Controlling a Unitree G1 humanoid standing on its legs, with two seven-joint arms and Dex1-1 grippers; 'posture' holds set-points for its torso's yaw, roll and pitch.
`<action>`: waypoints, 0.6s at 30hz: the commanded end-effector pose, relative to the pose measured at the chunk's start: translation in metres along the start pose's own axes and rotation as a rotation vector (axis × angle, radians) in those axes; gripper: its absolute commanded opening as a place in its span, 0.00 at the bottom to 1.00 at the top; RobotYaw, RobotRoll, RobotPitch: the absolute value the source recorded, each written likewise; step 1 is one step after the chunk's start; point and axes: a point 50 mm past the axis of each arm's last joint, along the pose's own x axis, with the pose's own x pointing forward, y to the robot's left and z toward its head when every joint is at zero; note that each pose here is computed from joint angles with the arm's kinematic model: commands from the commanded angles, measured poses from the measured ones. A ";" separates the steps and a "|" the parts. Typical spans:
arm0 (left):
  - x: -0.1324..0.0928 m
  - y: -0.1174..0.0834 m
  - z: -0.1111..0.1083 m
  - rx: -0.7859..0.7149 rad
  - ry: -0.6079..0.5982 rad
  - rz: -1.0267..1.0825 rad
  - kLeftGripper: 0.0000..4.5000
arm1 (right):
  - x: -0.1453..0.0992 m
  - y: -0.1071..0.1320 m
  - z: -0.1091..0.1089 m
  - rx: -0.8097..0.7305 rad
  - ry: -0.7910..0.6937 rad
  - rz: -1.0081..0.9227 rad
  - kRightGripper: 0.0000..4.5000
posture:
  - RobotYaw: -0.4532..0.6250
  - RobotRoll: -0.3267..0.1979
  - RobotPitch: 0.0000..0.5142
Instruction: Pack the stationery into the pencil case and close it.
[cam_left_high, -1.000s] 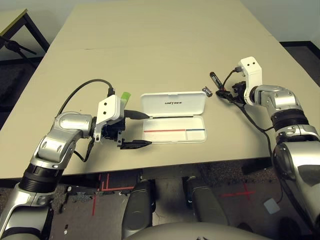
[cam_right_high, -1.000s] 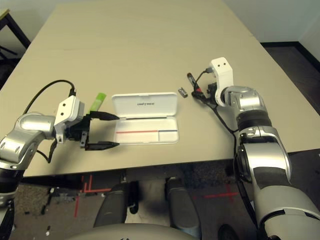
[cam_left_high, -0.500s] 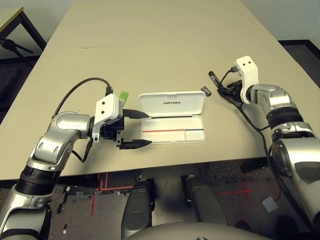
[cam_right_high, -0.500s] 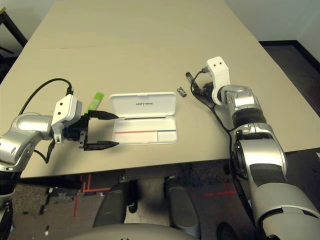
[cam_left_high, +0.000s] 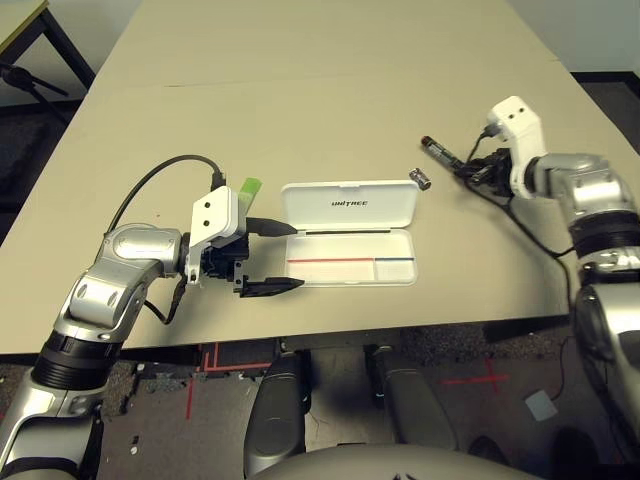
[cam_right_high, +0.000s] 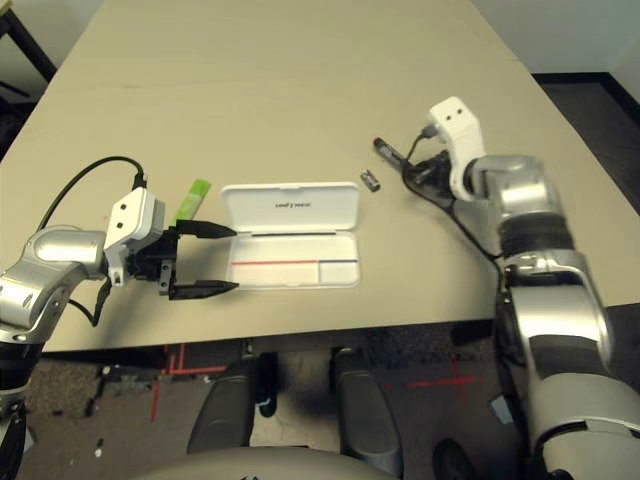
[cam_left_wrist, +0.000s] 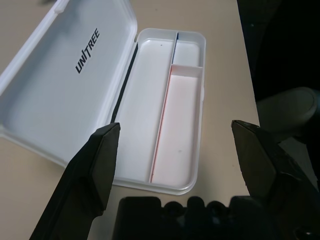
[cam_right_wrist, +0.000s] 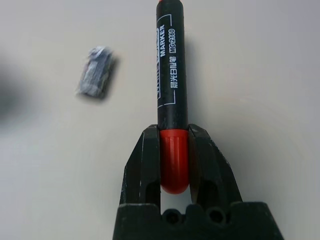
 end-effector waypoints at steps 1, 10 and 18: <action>-0.001 0.001 -0.004 -0.003 0.009 -0.004 1.00 | -0.015 0.011 0.005 -0.081 0.015 0.157 0.11 | 0.40 0.62 0.38; -0.001 0.002 -0.004 0.003 0.009 0.000 1.00 | -0.039 0.043 0.009 -0.206 0.094 0.551 0.11 | 0.41 0.62 0.37; -0.003 0.000 -0.003 0.004 0.013 0.017 1.00 | -0.032 0.061 0.013 -0.286 0.129 0.669 0.11 | 0.44 0.62 0.36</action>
